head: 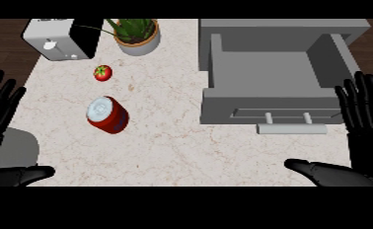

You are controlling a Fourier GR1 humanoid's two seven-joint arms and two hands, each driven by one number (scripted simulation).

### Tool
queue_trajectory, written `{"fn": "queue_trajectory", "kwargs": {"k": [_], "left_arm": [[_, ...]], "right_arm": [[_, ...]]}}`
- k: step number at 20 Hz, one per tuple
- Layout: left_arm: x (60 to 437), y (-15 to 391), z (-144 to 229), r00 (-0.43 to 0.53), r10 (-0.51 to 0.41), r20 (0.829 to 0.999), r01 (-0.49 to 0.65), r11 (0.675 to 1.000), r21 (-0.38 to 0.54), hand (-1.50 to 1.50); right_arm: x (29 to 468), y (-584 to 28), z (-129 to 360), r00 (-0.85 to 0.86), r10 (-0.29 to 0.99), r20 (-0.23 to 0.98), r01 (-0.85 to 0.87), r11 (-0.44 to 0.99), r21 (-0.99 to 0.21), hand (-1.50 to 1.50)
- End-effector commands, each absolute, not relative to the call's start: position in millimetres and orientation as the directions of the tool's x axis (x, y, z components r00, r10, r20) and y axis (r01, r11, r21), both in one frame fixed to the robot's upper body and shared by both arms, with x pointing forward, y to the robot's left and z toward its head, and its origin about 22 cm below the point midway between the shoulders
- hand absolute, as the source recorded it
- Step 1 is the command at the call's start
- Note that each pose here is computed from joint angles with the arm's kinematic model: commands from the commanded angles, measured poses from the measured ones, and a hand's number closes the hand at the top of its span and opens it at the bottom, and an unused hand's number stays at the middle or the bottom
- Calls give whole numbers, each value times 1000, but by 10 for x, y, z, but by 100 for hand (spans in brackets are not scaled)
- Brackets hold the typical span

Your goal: Pick up the can, place it into the drawer and close the drawer

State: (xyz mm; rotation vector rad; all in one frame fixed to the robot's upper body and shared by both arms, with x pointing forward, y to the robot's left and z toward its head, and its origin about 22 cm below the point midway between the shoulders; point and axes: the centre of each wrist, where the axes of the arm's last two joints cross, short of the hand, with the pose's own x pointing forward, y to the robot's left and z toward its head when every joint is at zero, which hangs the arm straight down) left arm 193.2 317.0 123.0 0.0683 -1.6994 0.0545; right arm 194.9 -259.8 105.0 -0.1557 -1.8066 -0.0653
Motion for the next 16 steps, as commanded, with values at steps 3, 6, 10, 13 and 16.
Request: {"fn": "queue_trajectory", "kwargs": {"k": [3,6,10,13,16], "left_arm": [[2165,3088,1267,-108,-8,994,-69,998,0,-150],[2075,3053,1106,-80,0,997,-67,998,-5,-150],[2237,3153,770,-58,-15,998,-67,998,11,-150],[2273,2885,565,-36,-11,999,-63,998,9,-150],[2248,2853,594,-19,-51,999,-83,995,49,-150]], "right_arm": [[1881,-2677,894,-216,77,973,147,988,-45,-150],[1993,-2787,1015,-227,67,972,150,988,-33,-150],[1880,-2720,992,-232,80,969,149,988,-46,-150],[1857,-2826,890,-236,83,968,172,984,-43,-150],[1772,-2874,929,-258,82,963,162,986,-40,-150]]}}
